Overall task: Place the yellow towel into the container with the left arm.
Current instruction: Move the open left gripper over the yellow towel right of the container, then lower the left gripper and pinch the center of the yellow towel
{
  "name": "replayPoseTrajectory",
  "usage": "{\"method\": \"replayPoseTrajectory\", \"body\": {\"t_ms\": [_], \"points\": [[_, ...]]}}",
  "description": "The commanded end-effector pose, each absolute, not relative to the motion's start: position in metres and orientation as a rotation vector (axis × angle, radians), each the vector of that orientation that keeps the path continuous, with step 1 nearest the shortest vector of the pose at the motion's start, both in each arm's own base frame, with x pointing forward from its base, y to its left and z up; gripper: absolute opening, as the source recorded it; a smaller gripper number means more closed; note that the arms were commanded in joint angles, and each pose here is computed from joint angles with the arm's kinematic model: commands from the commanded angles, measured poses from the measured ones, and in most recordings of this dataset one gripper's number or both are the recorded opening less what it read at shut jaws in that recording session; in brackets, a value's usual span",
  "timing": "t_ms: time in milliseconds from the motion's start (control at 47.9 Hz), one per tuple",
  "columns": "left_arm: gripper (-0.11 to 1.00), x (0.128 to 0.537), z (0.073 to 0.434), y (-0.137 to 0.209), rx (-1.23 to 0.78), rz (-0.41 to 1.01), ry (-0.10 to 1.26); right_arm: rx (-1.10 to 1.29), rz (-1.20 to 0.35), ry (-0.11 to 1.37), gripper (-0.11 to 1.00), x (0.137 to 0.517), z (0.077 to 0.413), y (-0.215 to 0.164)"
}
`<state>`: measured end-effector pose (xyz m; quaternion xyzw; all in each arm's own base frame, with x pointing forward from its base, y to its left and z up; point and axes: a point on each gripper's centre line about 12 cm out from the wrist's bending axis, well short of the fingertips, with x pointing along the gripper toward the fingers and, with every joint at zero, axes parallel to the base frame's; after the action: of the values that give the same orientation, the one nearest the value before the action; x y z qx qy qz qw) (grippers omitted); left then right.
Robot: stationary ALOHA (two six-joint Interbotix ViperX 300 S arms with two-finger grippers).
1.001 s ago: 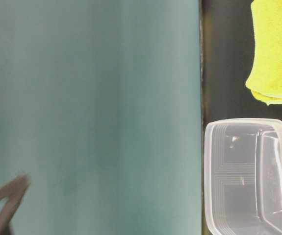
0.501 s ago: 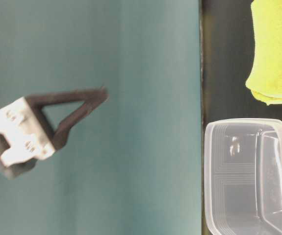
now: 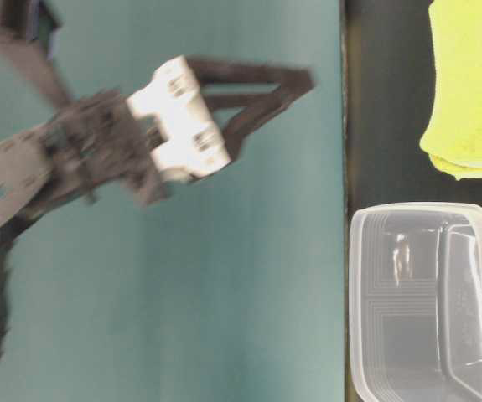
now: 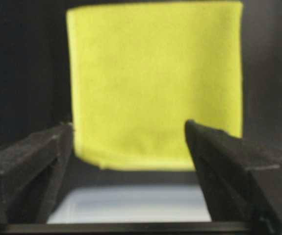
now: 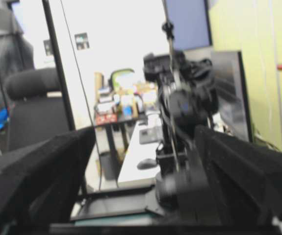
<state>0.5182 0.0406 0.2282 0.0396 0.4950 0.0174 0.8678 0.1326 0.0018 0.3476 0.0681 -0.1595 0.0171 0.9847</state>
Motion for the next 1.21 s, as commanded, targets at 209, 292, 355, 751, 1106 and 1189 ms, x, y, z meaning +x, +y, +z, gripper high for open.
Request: {"method": "replayPoseTrajectory", "body": {"t_ms": [209, 292, 355, 751, 1106, 1189], "points": [[0.91, 0.545, 0.171, 0.035, 0.090, 0.019, 1.115, 0.138, 0.034, -0.339, 0.79, 0.133, 0.354, 0.002], [0.91, 0.546, 0.154, 0.031, 0.094, 0.010, 1.145, 0.137, 0.034, -0.339, 0.79, 0.133, 0.354, 0.002], [0.91, 0.546, 0.143, 0.030, 0.094, 0.007, 1.165, 0.138, 0.033, -0.339, 0.79, 0.133, 0.354, 0.001], [0.89, 0.545, 0.104, 0.020, 0.158, -0.053, 1.232, 0.138, 0.035, -0.350, 0.79, 0.132, 0.355, 0.002], [0.18, 0.542, 0.107, 0.013, 0.168, -0.069, 1.264, 0.134, 0.035, -0.367, 0.79, 0.130, 0.358, 0.001], [0.07, 0.547, 0.123, 0.015, 0.171, -0.064, 1.234, 0.129, 0.035, -0.382, 0.79, 0.129, 0.360, 0.001]]}}
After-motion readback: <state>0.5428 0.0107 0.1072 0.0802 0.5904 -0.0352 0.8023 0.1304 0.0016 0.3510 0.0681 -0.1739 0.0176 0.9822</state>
